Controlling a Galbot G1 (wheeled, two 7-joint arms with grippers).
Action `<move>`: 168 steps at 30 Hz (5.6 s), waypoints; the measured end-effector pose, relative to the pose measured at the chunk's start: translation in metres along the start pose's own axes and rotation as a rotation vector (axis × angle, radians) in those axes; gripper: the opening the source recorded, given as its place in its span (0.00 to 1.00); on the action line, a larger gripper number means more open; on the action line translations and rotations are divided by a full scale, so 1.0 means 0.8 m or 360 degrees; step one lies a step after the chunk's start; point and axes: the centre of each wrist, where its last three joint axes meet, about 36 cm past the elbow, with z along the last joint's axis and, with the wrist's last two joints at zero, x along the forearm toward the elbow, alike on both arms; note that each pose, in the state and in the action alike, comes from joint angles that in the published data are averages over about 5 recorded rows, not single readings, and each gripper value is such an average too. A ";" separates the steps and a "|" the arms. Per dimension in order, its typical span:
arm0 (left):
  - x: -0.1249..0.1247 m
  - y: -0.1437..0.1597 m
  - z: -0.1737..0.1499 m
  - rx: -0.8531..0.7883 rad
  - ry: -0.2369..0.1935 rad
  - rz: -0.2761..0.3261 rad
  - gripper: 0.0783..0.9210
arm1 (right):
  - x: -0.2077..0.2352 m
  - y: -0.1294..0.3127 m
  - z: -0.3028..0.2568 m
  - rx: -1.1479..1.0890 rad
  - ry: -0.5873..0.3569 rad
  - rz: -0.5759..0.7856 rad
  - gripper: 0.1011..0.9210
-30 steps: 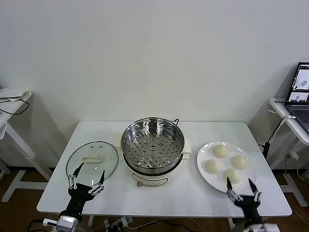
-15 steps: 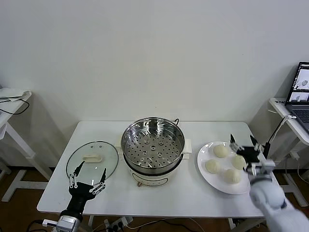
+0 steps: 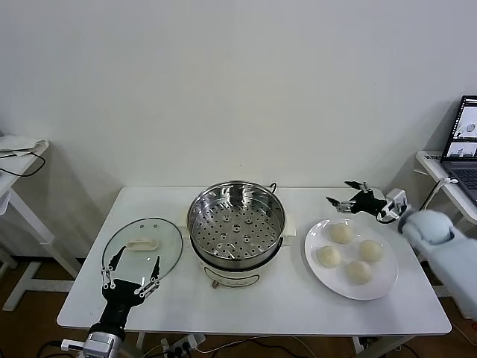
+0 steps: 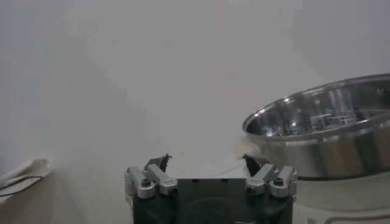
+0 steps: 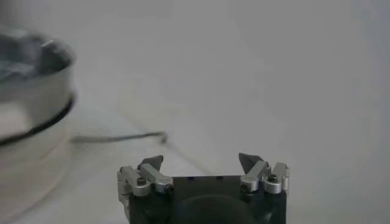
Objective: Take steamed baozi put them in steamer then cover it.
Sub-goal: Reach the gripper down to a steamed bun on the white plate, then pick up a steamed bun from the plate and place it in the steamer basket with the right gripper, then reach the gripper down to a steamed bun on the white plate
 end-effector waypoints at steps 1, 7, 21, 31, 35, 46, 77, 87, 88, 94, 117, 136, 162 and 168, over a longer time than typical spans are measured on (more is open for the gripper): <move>0.000 0.000 0.000 0.0002 0.0002 -0.0004 0.88 | 0.000 -0.008 -0.005 0.0047 0.0052 -0.0061 0.88; 0.003 -0.001 0.000 0.0015 0.0008 -0.0021 0.88 | -0.014 -0.040 -0.029 0.0274 0.0369 -0.0343 0.88; 0.007 0.002 0.000 0.0056 0.0025 -0.0056 0.88 | -0.090 -0.052 -0.057 0.0547 0.0810 -0.0616 0.88; 0.010 0.001 0.004 0.0077 0.0046 -0.0064 0.88 | -0.129 -0.047 -0.063 0.0632 0.0942 -0.0654 0.88; 0.010 0.000 0.006 0.0084 0.0054 -0.0065 0.88 | -0.139 -0.044 -0.062 0.0644 0.0973 -0.0657 0.88; 0.011 0.001 0.007 0.0092 0.0061 -0.0081 0.88 | -0.155 -0.038 -0.058 0.0663 0.1012 -0.0657 0.73; 0.008 0.005 -0.006 0.0122 0.0014 -0.0079 0.88 | -0.087 -0.014 -0.373 0.2049 0.0440 -0.0782 0.67; 0.008 0.004 -0.012 0.0133 -0.0006 -0.0078 0.88 | -0.127 0.061 -0.485 0.2600 0.0262 -0.0998 0.68; 0.008 0.004 -0.013 0.0134 -0.0008 -0.0080 0.88 | -0.135 0.068 -0.490 0.2638 0.0251 -0.1020 0.68; 0.009 0.007 -0.013 0.0132 -0.0009 -0.0094 0.88 | -0.188 0.104 -0.503 0.2800 0.0202 -0.1139 0.67; 0.009 0.012 -0.013 0.0137 -0.0011 -0.0128 0.88 | -0.305 0.156 -0.481 0.2911 0.0179 -0.1272 0.79; 0.006 0.011 -0.011 0.0141 -0.0015 -0.0127 0.88 | -0.162 0.065 -0.471 0.2442 0.0331 -0.1097 0.88; 0.010 0.008 -0.007 0.0137 0.0002 -0.0133 0.88 | -0.080 0.040 -0.111 0.0731 0.0815 -0.0870 0.88; 0.011 0.010 -0.006 0.0133 0.0008 -0.0146 0.88 | -0.100 0.051 -0.086 0.0657 0.0828 -0.0808 0.88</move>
